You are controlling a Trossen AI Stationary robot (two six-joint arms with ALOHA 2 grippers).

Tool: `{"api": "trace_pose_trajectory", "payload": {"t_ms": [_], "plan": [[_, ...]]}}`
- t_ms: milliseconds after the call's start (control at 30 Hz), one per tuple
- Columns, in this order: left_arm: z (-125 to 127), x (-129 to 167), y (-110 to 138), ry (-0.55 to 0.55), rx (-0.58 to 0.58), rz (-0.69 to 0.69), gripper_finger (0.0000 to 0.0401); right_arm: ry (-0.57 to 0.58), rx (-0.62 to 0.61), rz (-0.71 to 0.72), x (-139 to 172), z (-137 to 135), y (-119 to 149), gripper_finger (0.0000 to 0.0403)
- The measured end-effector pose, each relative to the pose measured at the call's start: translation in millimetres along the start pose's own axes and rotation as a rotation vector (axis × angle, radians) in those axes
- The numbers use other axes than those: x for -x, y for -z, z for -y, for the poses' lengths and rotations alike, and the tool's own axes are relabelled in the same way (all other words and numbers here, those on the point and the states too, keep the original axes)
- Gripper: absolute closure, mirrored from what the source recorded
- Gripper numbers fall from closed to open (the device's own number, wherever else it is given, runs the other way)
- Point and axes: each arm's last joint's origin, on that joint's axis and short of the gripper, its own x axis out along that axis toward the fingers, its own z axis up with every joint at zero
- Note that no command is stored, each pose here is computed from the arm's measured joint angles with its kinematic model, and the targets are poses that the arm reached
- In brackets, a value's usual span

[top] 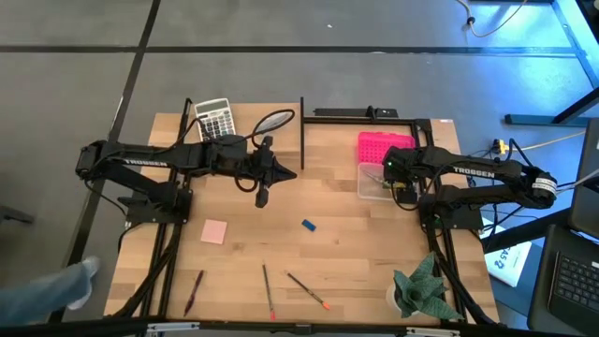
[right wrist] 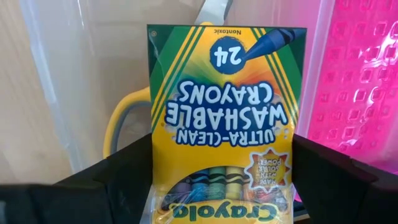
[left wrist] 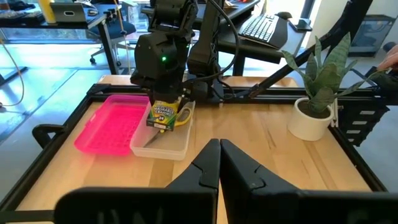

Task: Pack school essentials
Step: Put the yellow crayon box into the pink supply box

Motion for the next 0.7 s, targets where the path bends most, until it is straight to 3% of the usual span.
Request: {"api": "trace_pose_trajectory", "payload": {"t_ms": [167,333,433,700], "plan": [[-1,0,0,-0.02,0.0,0.0,0.0401,0.0,-0.001,0.002,0,0,0,0.007],[-11,1,0,-0.279,0.003,0.003,0.0401,0.005,-0.004,0.014,0,1,-1,0.007],[-12,2,0,-0.363,0.002,0.005,0.0401,0.003,-0.005,0.016,0,1,-1,0.007],[-13,2,0,-0.381,0.003,0.005,0.0401,-0.016,-0.003,0.027,0,0,-2,0.007]]}}
